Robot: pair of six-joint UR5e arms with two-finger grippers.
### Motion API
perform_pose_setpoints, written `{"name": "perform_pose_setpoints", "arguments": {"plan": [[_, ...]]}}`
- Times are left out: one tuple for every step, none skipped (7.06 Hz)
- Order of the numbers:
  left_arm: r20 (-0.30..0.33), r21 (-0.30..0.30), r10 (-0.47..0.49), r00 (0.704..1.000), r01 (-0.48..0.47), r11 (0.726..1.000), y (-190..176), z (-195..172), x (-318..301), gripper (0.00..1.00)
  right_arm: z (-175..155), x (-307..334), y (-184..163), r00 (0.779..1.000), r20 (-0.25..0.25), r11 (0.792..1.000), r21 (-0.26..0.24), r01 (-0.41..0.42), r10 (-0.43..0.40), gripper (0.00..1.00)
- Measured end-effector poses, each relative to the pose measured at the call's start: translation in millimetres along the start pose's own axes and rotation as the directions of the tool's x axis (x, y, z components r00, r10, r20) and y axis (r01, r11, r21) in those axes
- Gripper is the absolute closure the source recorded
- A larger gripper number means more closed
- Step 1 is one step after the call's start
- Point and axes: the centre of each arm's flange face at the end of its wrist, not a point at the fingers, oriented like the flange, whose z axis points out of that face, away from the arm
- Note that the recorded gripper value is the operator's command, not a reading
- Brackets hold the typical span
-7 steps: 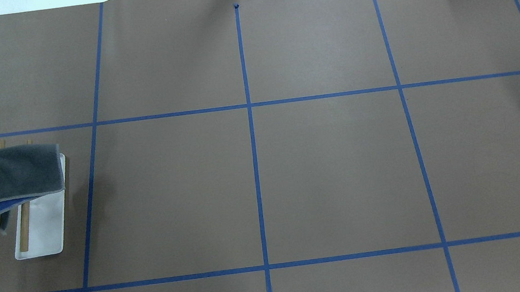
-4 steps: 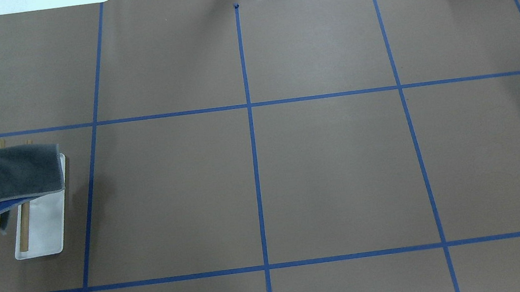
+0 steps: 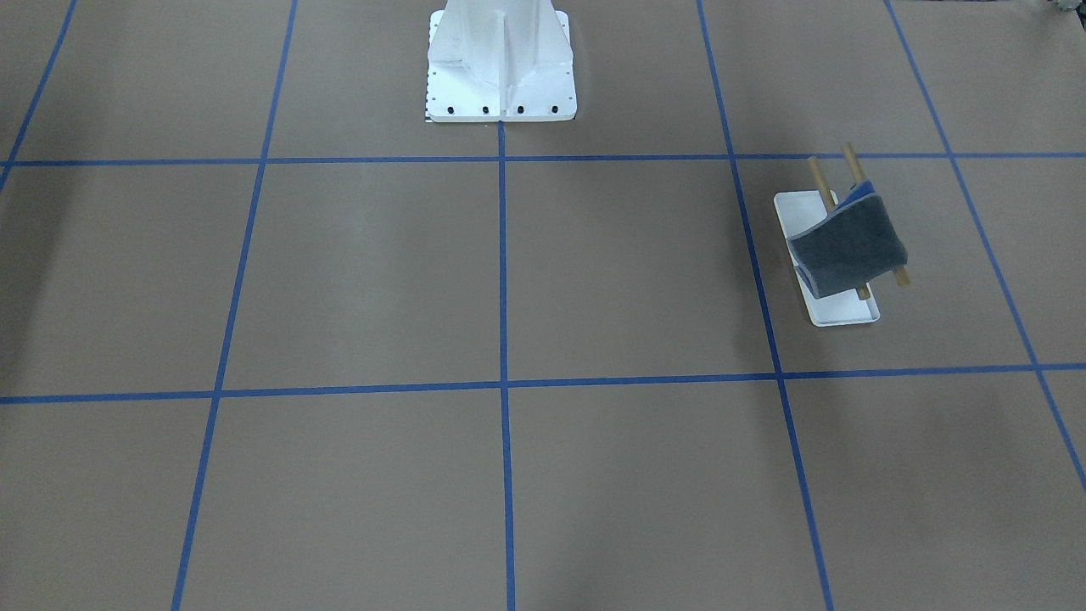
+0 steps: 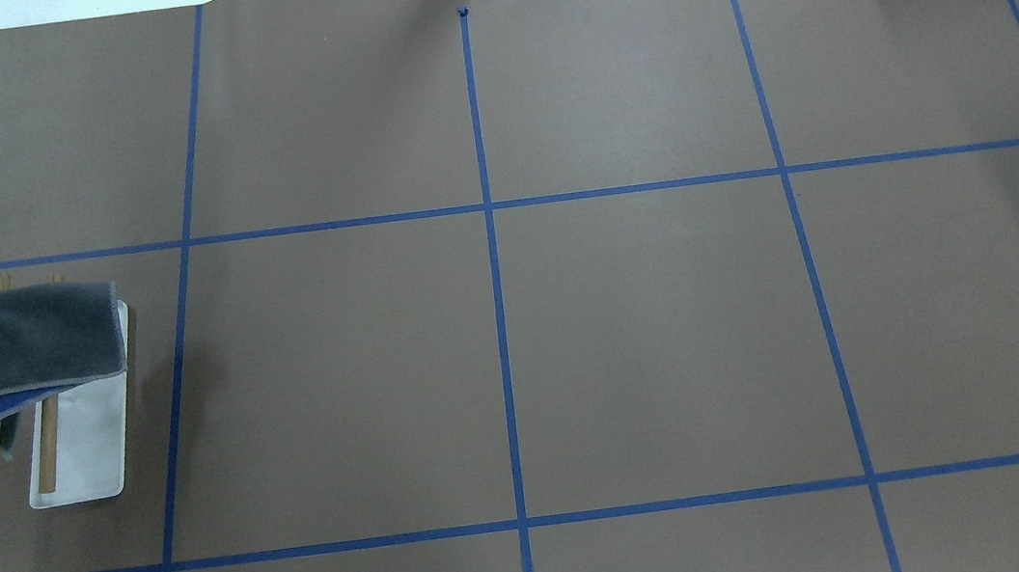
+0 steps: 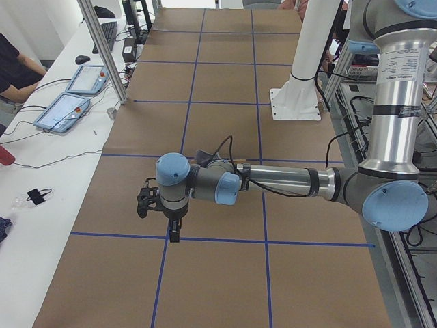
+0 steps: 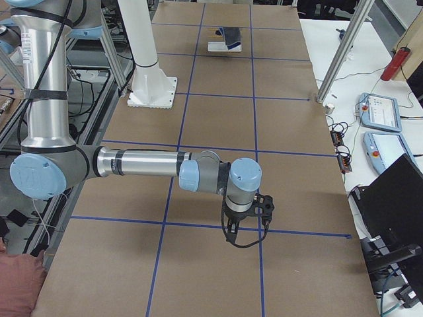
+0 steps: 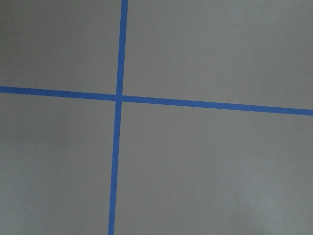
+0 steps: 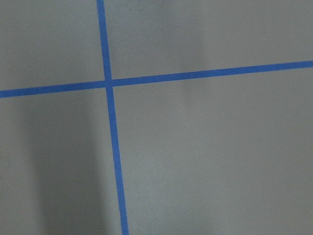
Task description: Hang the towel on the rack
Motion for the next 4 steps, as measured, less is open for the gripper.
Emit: {"name": "perform_pose_setpoints", "arguments": {"plan": [[0.0,0.0,0.0,1.0,0.0,1.0,-0.4,-0.3,0.3,0.01,0.2,0.0,-0.2,1.0,0.001,1.0,0.002,-0.002,0.002,0.0],[0.0,0.001,0.0,1.0,0.0,1.0,-0.9,-0.8,0.9,0.01,0.2,-0.1,-0.4,1.0,0.002,1.0,0.003,-0.002,0.002,0.0],[0.0,0.001,0.001,1.0,-0.001,1.0,-1.3,-1.0,1.2,0.01,-0.2,-0.5,-1.0,1.0,0.002,1.0,0.004,-0.002,0.002,0.0],[0.0,0.001,0.001,1.0,-0.001,1.0,-1.4,-1.0,1.2,0.01,-0.8,-1.0,-1.6,1.0,0.003,1.0,0.005,-0.001,0.001,0.0]]}}
